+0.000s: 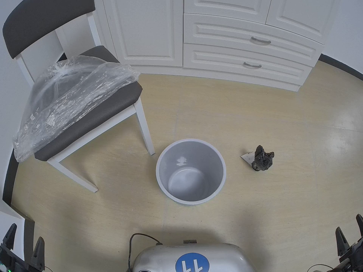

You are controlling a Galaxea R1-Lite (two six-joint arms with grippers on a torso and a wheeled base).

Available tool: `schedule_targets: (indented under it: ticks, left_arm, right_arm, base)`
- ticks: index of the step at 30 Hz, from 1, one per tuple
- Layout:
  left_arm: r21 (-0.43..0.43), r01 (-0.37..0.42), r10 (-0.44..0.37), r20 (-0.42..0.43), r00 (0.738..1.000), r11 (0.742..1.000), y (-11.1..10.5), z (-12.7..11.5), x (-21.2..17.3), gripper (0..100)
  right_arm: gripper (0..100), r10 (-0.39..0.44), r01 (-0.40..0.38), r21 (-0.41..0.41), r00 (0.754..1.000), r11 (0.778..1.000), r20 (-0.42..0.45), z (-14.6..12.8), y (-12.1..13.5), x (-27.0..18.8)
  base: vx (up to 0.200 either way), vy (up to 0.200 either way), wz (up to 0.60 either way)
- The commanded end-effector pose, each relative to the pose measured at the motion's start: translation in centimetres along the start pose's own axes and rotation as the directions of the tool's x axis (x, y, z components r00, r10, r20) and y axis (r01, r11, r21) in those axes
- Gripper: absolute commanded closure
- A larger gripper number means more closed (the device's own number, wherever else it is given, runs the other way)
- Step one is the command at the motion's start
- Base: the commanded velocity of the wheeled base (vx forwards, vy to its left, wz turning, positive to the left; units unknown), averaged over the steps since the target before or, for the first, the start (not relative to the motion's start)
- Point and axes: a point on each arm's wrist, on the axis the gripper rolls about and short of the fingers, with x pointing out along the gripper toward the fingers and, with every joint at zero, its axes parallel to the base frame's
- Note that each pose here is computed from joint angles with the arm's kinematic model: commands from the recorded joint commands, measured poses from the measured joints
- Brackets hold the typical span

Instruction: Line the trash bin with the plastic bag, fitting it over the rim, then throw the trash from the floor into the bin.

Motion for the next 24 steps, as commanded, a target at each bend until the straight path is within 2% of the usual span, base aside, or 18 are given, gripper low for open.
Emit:
schedule_targets:
  ticks: [1, 10, 13, 21, 24]
  left_arm:
    - [-0.009, -0.004, 0.004, -0.003, 1.000, 1.000, 0.02, -0.47, 0.01, 0]
    - [0.011, 0.003, -0.003, -0.004, 1.000, 1.000, 0.00, -0.51, 0.03, 0]
    - [0.064, 0.027, -0.027, -0.002, 1.000, 0.998, -0.05, -0.52, 0.00, 0]
    - [0.068, 0.035, -0.035, -0.001, 0.999, 0.997, -0.07, -0.50, 0.00, 0]
    - [0.043, 0.029, -0.029, -0.004, 1.000, 0.999, -0.06, -0.49, 0.00, 0]
  right_arm:
    - [0, 0.000, 0.000, 0.001, 1.000, 1.000, 0.002, -0.44, -0.01, -0.02]
    - [0, 0.001, -0.002, -0.022, 1.000, 1.000, -0.001, -0.47, 0.00, -0.02]
    - [0, 0.008, -0.008, -0.055, 1.000, 0.998, -0.002, -0.47, 0.02, -0.02]
    - [0, 0.029, -0.029, -0.056, 1.000, 0.998, 0.002, -0.45, 0.07, -0.01]
    - [0, 0.035, -0.035, -0.025, 0.999, 0.999, 0.001, -0.47, 0.06, -0.01]
  base:
    - [0.000, 0.000, 0.00]
    - [0.000, 0.000, 0.00]
    - [0.000, 0.000, 0.00]
    - [0.000, 0.000, 0.00]
    - [0.000, 0.000, 0.00]
